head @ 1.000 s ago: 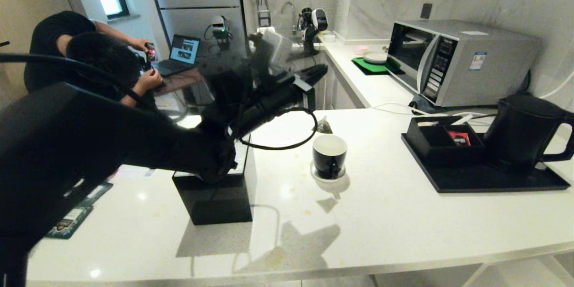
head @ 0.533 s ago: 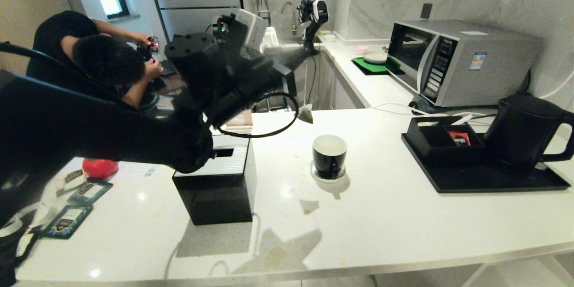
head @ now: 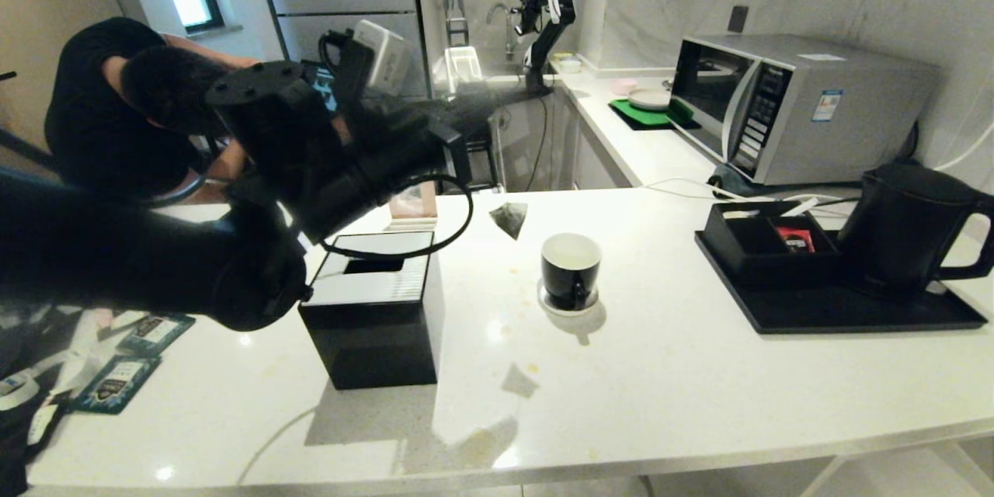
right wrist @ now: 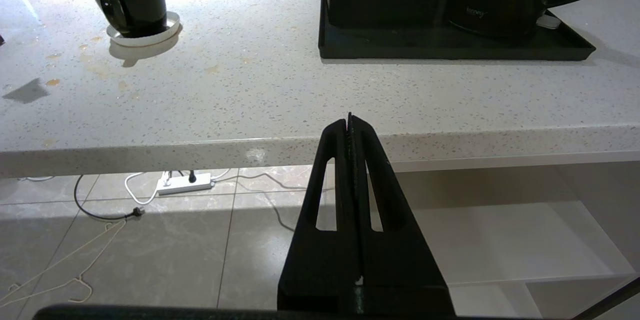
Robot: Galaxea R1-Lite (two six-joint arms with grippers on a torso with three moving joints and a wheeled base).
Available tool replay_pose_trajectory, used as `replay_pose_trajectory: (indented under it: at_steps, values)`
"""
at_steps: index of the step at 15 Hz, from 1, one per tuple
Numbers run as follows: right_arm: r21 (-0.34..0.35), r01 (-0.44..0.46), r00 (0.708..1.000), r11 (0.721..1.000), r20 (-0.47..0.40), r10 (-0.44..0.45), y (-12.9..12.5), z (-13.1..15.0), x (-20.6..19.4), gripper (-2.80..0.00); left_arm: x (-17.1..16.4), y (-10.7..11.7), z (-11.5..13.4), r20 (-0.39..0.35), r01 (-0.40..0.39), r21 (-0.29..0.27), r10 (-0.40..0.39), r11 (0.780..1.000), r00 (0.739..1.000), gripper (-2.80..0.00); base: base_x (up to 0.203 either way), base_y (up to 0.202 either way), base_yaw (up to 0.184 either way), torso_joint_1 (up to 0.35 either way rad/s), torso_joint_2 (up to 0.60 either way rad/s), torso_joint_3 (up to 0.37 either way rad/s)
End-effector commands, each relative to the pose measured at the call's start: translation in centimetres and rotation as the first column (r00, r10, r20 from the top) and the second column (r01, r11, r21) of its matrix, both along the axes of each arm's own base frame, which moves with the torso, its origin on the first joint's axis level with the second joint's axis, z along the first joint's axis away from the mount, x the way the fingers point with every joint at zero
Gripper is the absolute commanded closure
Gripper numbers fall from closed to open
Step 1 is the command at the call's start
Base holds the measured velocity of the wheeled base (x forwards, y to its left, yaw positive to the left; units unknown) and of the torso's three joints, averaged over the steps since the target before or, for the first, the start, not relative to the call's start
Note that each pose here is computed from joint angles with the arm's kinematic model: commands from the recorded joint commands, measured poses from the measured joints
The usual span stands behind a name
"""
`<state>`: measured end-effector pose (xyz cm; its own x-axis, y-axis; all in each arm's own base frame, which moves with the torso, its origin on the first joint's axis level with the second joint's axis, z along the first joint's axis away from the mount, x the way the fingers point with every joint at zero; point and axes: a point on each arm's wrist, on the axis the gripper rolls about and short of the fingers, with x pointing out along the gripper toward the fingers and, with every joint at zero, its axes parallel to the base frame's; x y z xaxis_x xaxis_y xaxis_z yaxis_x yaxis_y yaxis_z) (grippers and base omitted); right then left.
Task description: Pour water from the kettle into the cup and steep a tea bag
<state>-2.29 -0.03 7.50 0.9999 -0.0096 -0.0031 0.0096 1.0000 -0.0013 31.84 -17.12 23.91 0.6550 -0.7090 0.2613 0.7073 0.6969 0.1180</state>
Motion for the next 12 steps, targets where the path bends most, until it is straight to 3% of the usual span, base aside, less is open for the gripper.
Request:
replay_pose_trajectory:
  at_steps: [1,12]
  values:
    - [0.000,0.000,1.000,1.000,-0.002,0.000,0.0,0.0,0.0,0.00,-1.4,1.6,0.7,0.008,-0.018,-0.004,0.018,1.000,1.000,0.00,0.000,0.000,0.000,0.000,0.00,0.000]
    - [0.000,0.000,1.000,1.000,-0.002,0.000,0.0,0.0,0.0,0.00,-2.5,4.0,0.8,-0.006,-0.073,0.002,0.073,0.997,0.997,0.00,0.000,0.000,0.000,0.000,0.00,0.000]
